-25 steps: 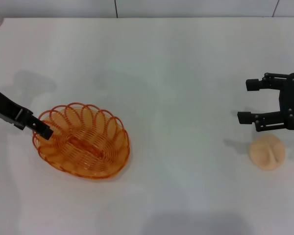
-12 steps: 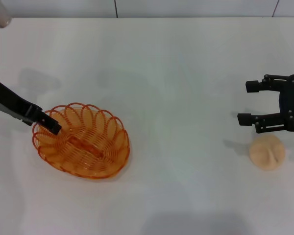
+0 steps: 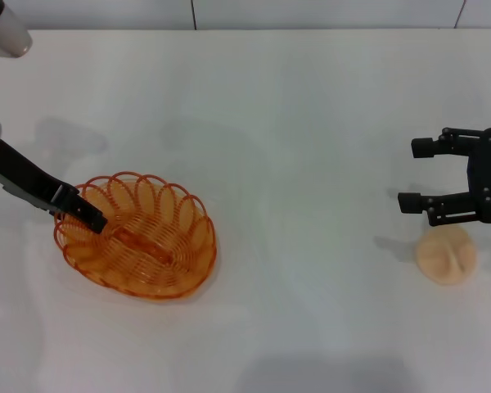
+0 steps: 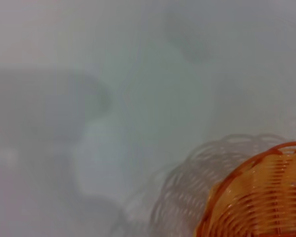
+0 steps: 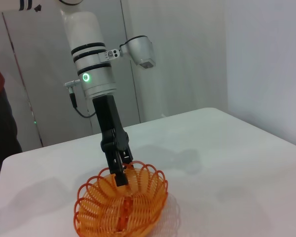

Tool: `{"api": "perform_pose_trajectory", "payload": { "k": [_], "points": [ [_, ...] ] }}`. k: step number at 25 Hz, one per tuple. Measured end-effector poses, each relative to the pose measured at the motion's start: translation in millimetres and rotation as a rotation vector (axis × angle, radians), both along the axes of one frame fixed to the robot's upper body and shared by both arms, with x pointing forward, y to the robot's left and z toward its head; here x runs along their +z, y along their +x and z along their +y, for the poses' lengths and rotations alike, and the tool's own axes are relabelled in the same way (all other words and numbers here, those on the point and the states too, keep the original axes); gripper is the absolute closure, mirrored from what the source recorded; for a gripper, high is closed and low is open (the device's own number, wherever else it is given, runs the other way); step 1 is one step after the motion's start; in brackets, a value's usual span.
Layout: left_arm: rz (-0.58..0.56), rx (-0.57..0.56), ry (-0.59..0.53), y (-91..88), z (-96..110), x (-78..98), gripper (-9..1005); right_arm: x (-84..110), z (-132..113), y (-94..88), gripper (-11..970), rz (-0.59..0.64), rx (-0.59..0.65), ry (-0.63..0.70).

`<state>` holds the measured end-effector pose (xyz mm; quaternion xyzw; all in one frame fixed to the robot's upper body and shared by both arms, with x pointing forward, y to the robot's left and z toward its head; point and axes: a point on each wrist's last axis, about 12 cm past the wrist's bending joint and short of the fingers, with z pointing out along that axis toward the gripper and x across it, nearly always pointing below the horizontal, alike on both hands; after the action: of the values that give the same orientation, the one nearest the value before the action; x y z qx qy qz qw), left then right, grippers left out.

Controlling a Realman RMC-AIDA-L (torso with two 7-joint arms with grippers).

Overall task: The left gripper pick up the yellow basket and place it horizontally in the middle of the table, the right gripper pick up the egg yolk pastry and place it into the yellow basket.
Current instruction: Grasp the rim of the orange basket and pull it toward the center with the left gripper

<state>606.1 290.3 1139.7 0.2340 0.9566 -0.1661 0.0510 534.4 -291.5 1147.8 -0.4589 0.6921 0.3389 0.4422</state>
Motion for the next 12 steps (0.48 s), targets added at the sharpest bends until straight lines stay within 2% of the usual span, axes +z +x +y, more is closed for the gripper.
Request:
{"api": "perform_pose_trajectory", "payload": {
  "k": [3, 8, 12],
  "points": [
    [0.002, -0.002, 0.001, -0.3, -0.7, -0.6, 208, -0.3, 0.0, -0.1, 88, 0.000, 0.000, 0.000],
    [-0.001, -0.003, 0.004, -0.1, -1.5, -1.5, 427, -0.3, 0.0, -0.2, 88, 0.000, 0.001, 0.000],
    [-0.003, -0.002, 0.004, 0.2, -1.7, -1.7, 473, -0.5, -0.2, -0.4, 88, 0.001, 0.000, 0.000]
  ]
}}
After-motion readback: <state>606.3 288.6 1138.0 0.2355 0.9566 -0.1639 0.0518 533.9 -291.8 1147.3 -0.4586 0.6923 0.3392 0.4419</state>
